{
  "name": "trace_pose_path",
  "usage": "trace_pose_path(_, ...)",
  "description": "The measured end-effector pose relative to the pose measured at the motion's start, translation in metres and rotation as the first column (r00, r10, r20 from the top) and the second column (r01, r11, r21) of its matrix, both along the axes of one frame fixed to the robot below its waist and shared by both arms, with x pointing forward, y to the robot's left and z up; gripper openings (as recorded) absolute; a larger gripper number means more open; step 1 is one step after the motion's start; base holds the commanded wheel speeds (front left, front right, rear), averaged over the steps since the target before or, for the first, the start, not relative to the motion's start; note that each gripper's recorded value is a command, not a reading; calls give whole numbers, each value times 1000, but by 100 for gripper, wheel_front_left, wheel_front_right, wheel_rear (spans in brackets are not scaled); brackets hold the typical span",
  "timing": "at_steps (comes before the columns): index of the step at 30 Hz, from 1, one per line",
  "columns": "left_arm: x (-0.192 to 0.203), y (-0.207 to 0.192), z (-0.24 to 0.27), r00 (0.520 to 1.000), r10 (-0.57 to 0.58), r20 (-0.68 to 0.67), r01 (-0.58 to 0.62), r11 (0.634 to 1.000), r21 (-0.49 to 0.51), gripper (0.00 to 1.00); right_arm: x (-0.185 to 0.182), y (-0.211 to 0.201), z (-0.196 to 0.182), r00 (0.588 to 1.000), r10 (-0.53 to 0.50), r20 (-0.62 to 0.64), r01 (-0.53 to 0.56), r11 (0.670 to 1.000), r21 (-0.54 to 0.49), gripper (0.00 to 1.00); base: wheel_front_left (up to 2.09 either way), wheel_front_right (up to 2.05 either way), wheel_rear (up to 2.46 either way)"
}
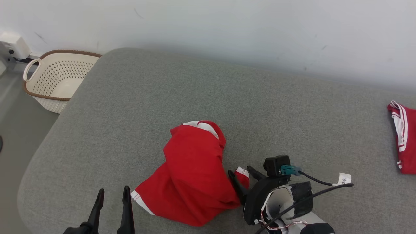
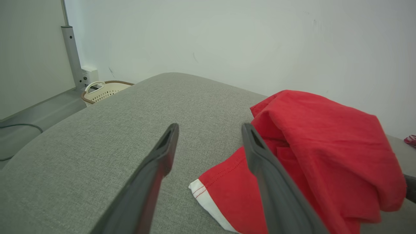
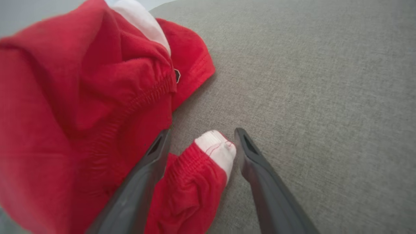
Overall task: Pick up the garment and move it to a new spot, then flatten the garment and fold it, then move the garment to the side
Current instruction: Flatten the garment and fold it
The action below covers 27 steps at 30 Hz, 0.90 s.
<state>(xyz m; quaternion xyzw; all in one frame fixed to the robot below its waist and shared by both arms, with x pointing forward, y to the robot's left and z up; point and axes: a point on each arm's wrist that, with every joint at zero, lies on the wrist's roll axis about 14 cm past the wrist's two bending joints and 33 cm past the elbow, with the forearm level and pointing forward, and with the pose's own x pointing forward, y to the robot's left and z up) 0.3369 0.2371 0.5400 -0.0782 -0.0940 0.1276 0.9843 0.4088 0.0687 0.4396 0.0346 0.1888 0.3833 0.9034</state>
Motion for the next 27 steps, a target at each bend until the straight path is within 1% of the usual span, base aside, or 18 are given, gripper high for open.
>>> trace_pose_path(1, 1, 1, 1, 1000, 3, 2, -3, 1000, 0, 100, -1, 0, -5, 1000, 12, -9, -13, 999, -32, 100, 0, 0, 0)
trace_pose_path(3, 1, 1, -1, 1000, 1, -1, -1, 1000, -2, 100, -2, -2, -13, 999, 17, -30, -18, 998, -56, 100, 0, 0, 0)
trace_pose_path(4, 1, 2, -2, 1000, 3, -4, -3, 1000, -3, 100, -4, -3, -16, 999, 20, -37, -22, 997, -70, 81, 0, 0, 0)
trace_pose_path(5, 2, 2, -2, 1000, 3, -5, -3, 1000, -4, 100, -5, -4, -19, 999, 23, -44, -26, 996, -84, 37, 0, 0, 0)
trace_pose_path(6, 2, 2, -3, 1000, 4, -7, -4, 1000, -4, 100, -5, -5, -22, 998, 27, -50, -32, 994, -102, 14, 0, 0, 0)
trace_pose_path(7, 2, 2, -3, 1000, 4, -8, -4, 1000, -5, 100, -4, -6, -22, 999, 27, -44, -32, 994, -107, 0, 0, 0, 0)
trace_pose_path(12, 3, 2, -5, 1000, -1, -12, 0, 1000, -7, 100, 8, -12, -15, 1000, -6, -9, 6, 996, -85, 0, 0, 0, 0)
trace_pose_path(16, 4, 3, -5, 1000, 2, -12, -2, 1000, -8, 100, 26, -15, 9, 996, -70, 49, 69, 998, 9, 0, 0, 0, 0)
trace_pose_path(19, 4, 3, -4, 1000, 3, -8, -3, 1000, -9, 100, 43, -24, 29, 987, -141, 82, 134, 988, 81, 0, 0, 0, 0)
trace_pose_path(23, 6, 2, -2, 1000, 0, -1, 0, 1000, -10, 100, 69, -48, 53, 961, -233, 148, 217, 969, 118, 0, 0, 0, 0)
trace_pose_path(24, 7, 1, -2, 1000, -6, 0, 6, 1000, -11, 100, 74, -56, 58, 953, -257, 161, 239, 963, 123, 0, 0, 0, 0)
trace_pose_path(25, 9, -3, -2, 1000, -16, 0, 16, 1000, -13, 100, 83, -75, 67, 935, -302, 188, 281, 951, 129, 0, 0, 0, 0)
trace_pose_path(27, 9, -6, -2, 1000, -25, 2, 25, 1000, -17, 100, 89, -93, 74, 917, -337, 214, 314, 940, 133, 0, 0, 0, 0)
